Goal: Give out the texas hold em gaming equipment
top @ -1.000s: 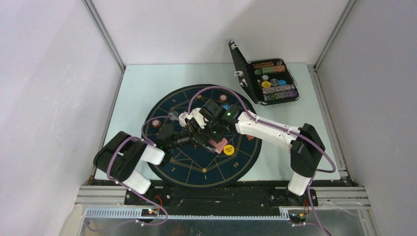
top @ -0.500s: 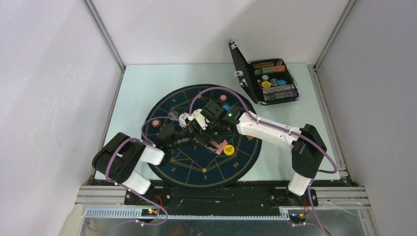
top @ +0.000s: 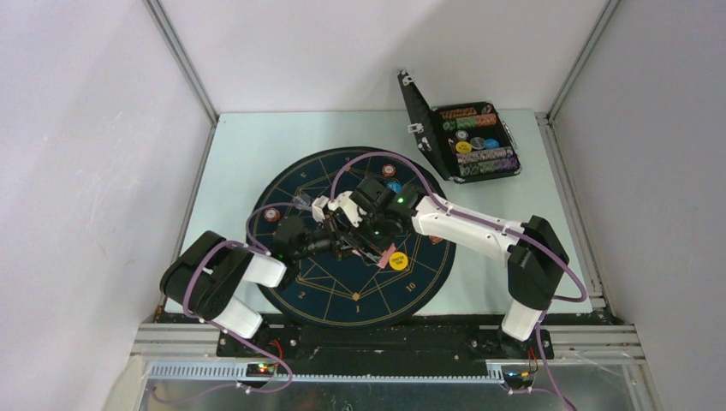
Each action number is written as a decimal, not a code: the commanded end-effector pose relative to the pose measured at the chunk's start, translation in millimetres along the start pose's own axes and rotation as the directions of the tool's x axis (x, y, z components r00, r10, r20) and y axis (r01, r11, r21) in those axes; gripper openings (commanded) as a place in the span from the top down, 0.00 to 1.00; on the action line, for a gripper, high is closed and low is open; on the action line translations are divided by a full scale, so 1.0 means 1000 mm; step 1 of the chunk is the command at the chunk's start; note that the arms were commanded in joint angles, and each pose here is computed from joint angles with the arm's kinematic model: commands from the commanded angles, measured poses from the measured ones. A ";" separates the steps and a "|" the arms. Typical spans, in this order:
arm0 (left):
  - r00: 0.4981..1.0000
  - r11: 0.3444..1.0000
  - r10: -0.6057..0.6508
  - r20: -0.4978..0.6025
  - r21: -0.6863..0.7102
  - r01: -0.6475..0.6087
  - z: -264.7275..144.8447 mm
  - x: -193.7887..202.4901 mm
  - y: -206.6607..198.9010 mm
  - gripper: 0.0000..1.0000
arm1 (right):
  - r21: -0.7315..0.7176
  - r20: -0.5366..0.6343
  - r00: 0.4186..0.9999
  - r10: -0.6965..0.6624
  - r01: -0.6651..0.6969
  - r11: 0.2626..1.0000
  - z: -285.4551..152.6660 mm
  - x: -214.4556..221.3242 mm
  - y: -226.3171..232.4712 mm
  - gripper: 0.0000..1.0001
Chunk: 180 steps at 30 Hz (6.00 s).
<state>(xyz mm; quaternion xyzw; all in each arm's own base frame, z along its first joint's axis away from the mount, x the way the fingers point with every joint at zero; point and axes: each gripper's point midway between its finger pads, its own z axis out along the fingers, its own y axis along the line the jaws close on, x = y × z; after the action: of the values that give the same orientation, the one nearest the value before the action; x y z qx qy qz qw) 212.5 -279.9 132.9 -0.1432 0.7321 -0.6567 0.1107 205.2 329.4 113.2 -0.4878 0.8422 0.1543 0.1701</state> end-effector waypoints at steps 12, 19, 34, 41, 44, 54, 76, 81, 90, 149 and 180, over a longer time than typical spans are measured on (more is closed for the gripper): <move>0.987 0.984 0.158 -0.027 -0.075 -0.159 0.000 0.002 -0.006 0.56 | 0.019 0.063 0.998 0.029 -0.030 0.999 -0.024 -0.014 0.000 0.90; 0.981 0.974 0.192 -0.026 -0.120 -0.194 -0.003 0.002 -0.003 0.36 | 0.023 0.058 0.998 0.018 -0.020 1.000 -0.026 -0.013 0.000 0.94; 0.954 0.953 0.275 -0.119 -0.101 -0.287 -0.012 0.019 0.000 0.16 | 0.028 0.045 0.985 -0.167 0.166 0.986 -0.024 -0.007 0.018 0.95; 0.967 0.974 0.225 -0.116 -0.013 -0.228 -0.010 0.025 -0.014 0.43 | 0.046 0.057 0.986 -0.155 0.153 0.987 -0.026 -0.011 0.018 0.95; 0.966 0.974 0.225 -0.125 -0.005 -0.227 -0.008 0.029 -0.015 0.55 | 0.055 0.066 0.988 -0.142 0.138 0.989 -0.028 -0.013 0.016 0.94; 0.968 0.976 0.216 -0.128 0.004 -0.218 -0.008 0.032 -0.018 1.00 | 0.047 0.080 0.994 -0.081 0.077 0.996 -0.033 -0.013 0.008 0.69; 0.972 0.976 0.216 -0.095 0.016 -0.216 -0.012 0.031 -0.032 1.00 | -0.011 0.036 0.997 -0.070 0.070 0.997 -0.027 0.005 0.016 0.21; 0.974 0.978 0.208 -0.093 0.006 -0.208 -0.011 0.030 -0.030 1.00 | -0.022 0.037 0.998 -0.058 0.059 0.998 -0.028 0.005 0.021 0.41; 0.958 0.960 0.269 -0.101 -0.052 -0.275 -0.013 0.028 -0.020 0.81 | -0.025 0.055 0.998 -0.028 0.029 0.999 -0.035 0.002 0.023 0.71; 0.899 0.913 0.402 -0.174 0.007 -0.407 -0.010 0.038 -0.011 0.01 | -0.017 -0.178 0.984 -0.019 0.016 1.000 -0.033 0.035 0.026 1.00; 0.856 0.854 0.508 -0.096 -0.074 -0.515 -0.024 0.028 -0.028 0.09 | 0.022 -0.093 0.996 -0.016 0.018 1.000 -0.036 0.026 0.018 1.00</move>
<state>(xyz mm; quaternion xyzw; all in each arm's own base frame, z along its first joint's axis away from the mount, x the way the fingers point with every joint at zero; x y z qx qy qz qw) 182.3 -258.9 117.0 0.0103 0.8335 -0.5165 0.1960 164.9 301.7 127.7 -0.5074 0.8472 0.1163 0.1066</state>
